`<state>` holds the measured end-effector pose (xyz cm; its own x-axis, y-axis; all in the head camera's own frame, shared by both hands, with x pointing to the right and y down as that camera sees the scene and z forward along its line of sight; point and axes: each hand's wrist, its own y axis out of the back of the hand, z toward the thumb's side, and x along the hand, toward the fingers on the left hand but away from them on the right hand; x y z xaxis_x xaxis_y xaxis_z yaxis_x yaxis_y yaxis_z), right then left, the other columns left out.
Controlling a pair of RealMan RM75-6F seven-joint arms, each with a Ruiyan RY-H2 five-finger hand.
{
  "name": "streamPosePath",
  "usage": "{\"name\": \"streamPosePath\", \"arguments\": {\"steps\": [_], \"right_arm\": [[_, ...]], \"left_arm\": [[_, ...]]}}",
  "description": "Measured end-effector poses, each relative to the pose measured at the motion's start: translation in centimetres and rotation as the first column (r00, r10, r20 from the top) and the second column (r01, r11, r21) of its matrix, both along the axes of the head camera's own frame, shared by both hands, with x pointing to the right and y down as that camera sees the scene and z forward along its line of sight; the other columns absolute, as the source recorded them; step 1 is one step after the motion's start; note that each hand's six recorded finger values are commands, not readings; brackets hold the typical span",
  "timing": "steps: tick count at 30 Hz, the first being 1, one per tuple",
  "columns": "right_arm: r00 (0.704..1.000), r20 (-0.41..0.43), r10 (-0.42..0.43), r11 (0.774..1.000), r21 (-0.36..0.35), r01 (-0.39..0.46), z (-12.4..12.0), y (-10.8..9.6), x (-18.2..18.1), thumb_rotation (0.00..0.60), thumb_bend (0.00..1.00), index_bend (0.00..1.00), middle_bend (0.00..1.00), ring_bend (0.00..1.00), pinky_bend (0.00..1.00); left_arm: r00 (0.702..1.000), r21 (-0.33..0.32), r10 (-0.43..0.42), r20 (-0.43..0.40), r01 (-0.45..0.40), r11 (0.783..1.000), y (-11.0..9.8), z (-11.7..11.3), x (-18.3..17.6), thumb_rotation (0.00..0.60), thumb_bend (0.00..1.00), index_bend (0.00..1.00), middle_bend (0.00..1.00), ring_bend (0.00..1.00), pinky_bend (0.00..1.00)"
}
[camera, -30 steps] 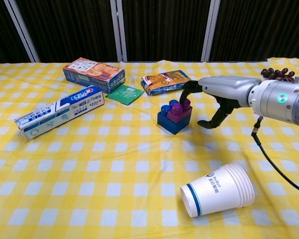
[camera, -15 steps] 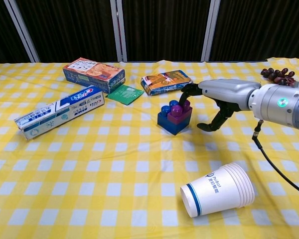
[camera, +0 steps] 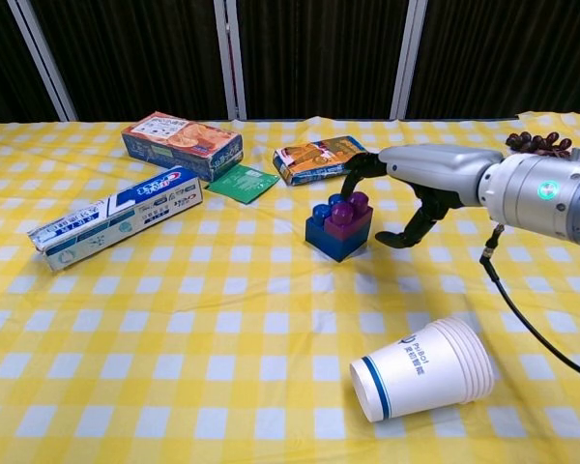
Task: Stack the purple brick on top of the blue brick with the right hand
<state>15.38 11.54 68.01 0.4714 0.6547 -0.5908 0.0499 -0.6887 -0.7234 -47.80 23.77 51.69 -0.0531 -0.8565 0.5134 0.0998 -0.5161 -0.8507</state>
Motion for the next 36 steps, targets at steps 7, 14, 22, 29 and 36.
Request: {"name": "streamPosePath", "arguments": {"steps": [7, 14, 22, 29, 36], "right_arm": [[0.999, 0.048, 0.023, 0.997, 0.066, -0.026, -4.0, -1.2, 0.2, 0.600, 0.46, 0.25, 0.00, 0.00, 0.00], [0.998, 0.015, 0.068, 0.991, 0.117, -0.069, -7.9, -0.5, 3.8, 0.600, 0.44, 0.22, 0.00, 0.00, 0.00], [0.979, -0.024, 0.202, 0.975, 0.096, -0.199, -8.7, 3.4, 10.7, 0.600, 0.44, 0.22, 0.00, 0.00, 0.00], [0.943, -0.008, 0.334, 0.933, 0.142, -0.330, -9.7, 8.2, 19.0, 0.600, 0.44, 0.22, 0.00, 0.00, 0.00], [0.901, -0.074, 0.427, 0.868, 0.314, -0.386, -11.5, 11.8, 26.2, 0.600, 0.44, 0.19, 0.00, 0.00, 0.00]], "left_arm": [[1.000, -0.004, 0.005, -0.007, -0.005, 1.000, 0.1, 0.0, 0.1, 0.600, 0.00, 0.12, 0.00, 0.00, 0.04], [1.000, -0.006, 0.010, -0.023, -0.010, 1.000, 0.1, -0.1, 0.2, 0.600, 0.00, 0.12, 0.00, 0.00, 0.04], [0.998, -0.005, 0.027, -0.053, -0.027, 1.000, 0.5, -0.6, 0.9, 0.600, 0.00, 0.12, 0.00, 0.00, 0.04], [0.994, -0.011, 0.039, -0.104, -0.041, 0.999, 1.3, -1.4, 1.8, 0.600, 0.00, 0.12, 0.00, 0.00, 0.04], [0.988, 0.004, -0.004, -0.154, 0.005, 1.000, 1.6, -2.7, 1.2, 0.600, 0.00, 0.12, 0.00, 0.00, 0.04]]}}
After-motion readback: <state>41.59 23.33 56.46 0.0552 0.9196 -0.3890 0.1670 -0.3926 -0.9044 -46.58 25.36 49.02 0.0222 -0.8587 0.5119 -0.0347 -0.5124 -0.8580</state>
